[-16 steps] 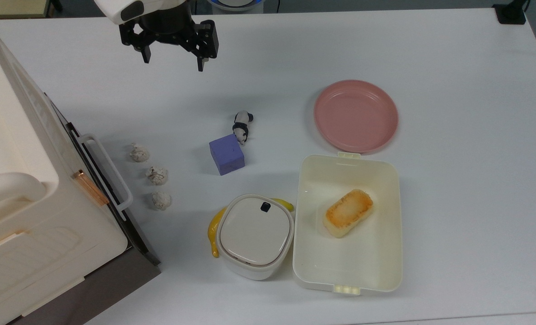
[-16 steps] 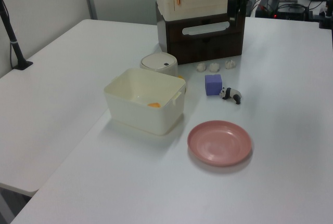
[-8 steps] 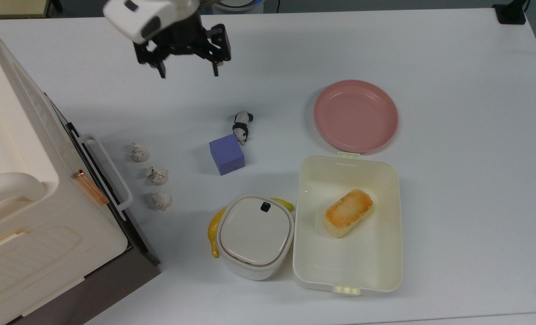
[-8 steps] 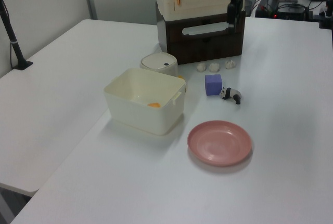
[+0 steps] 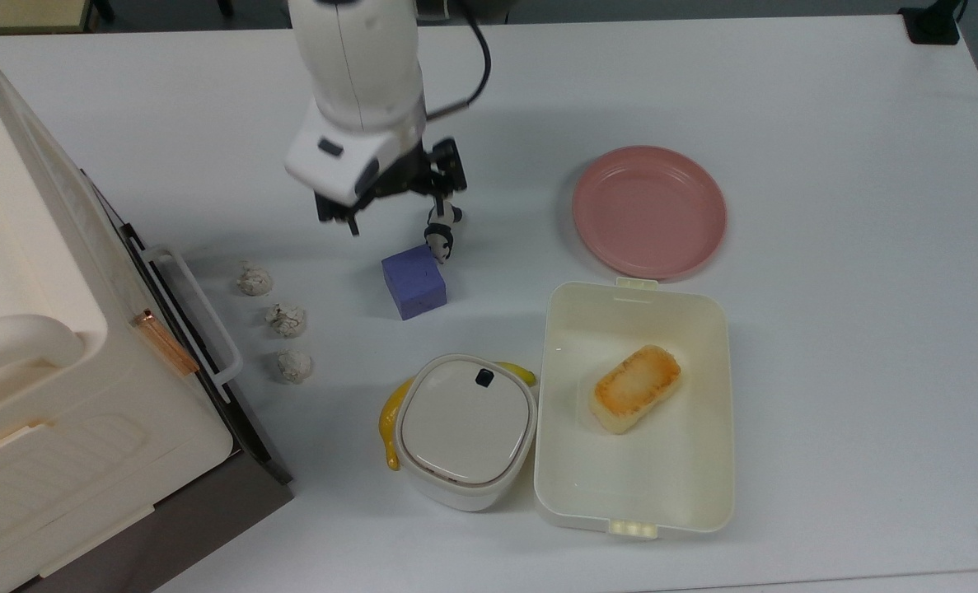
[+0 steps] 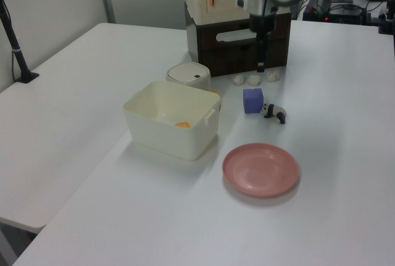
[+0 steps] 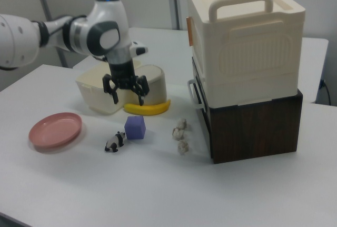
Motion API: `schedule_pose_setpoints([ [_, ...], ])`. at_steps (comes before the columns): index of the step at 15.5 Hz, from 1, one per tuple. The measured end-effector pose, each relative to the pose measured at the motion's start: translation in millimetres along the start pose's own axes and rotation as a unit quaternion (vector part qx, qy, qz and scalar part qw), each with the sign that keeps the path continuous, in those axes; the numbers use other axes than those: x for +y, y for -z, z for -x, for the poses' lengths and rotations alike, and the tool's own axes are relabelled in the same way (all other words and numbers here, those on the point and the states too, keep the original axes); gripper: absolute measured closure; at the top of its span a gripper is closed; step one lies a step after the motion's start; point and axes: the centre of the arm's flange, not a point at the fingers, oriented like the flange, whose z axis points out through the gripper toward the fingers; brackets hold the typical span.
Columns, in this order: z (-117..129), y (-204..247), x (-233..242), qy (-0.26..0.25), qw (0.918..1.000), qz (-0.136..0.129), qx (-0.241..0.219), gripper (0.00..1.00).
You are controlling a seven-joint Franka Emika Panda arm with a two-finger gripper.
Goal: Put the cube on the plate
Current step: 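Lower the gripper around the purple cube and close on it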
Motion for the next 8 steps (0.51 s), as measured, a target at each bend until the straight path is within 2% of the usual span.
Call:
schedule_pose_setpoints([
  [8,-21.4,-69.4,-13.9,0.027,0.9991,0.020,-0.025,0.00],
])
